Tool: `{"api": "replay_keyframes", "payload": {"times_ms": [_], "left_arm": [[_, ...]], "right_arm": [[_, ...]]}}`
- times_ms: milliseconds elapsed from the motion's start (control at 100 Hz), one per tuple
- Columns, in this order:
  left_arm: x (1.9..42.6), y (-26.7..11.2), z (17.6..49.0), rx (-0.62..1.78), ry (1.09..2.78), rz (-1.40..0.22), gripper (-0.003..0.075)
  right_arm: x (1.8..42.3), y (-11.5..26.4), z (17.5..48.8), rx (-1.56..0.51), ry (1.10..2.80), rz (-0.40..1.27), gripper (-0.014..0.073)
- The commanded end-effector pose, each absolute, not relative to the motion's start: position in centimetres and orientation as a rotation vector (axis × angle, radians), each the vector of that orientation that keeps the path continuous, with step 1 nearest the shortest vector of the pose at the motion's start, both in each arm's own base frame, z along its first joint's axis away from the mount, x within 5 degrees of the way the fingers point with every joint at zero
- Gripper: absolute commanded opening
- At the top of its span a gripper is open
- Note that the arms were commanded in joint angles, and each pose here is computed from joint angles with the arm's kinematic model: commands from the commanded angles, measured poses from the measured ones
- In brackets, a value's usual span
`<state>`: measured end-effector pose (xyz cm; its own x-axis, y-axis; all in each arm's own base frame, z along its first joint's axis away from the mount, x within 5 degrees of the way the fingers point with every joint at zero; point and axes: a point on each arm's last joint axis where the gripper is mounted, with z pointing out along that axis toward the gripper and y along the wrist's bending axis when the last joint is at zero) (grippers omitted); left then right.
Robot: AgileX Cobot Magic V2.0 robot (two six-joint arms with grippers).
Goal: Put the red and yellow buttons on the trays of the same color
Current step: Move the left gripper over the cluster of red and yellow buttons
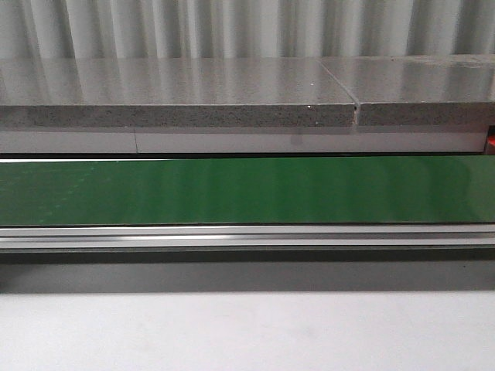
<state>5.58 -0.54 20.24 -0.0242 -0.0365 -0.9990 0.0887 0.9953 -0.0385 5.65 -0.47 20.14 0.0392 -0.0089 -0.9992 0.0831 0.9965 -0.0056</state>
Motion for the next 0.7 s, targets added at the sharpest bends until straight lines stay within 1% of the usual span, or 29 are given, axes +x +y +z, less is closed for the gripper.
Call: {"api": "replay_keyframes", "payload": {"times_ms": [0,260,370,520,690], "left_arm": [[5.5,-0.5,19.7,0.027,1.513,-0.109,-0.0020],[5.5,-0.5,19.8,0.026,1.507,-0.109,-0.0020],[5.4,-0.5,20.3,0.025,1.484,-0.109,-0.0020],[5.0,-0.5,22.4,0.028,1.452,-0.113,-0.0020],[4.2,-0.5,25.4,0.051,1.483,-0.109,-0.0020]], "right_arm": [[5.5,-0.4,21.1,0.050,1.436,-0.077,-0.0066],[5.5,-0.4,21.1,0.050,1.436,-0.077,-0.0066],[5.5,-0.4,21.1,0.050,1.436,-0.077,-0.0066],[5.5,-0.4,21.1,0.050,1.436,-0.077,-0.0066],[5.5,-0.4,21.1,0.050,1.436,-0.077,-0.0066]]}}
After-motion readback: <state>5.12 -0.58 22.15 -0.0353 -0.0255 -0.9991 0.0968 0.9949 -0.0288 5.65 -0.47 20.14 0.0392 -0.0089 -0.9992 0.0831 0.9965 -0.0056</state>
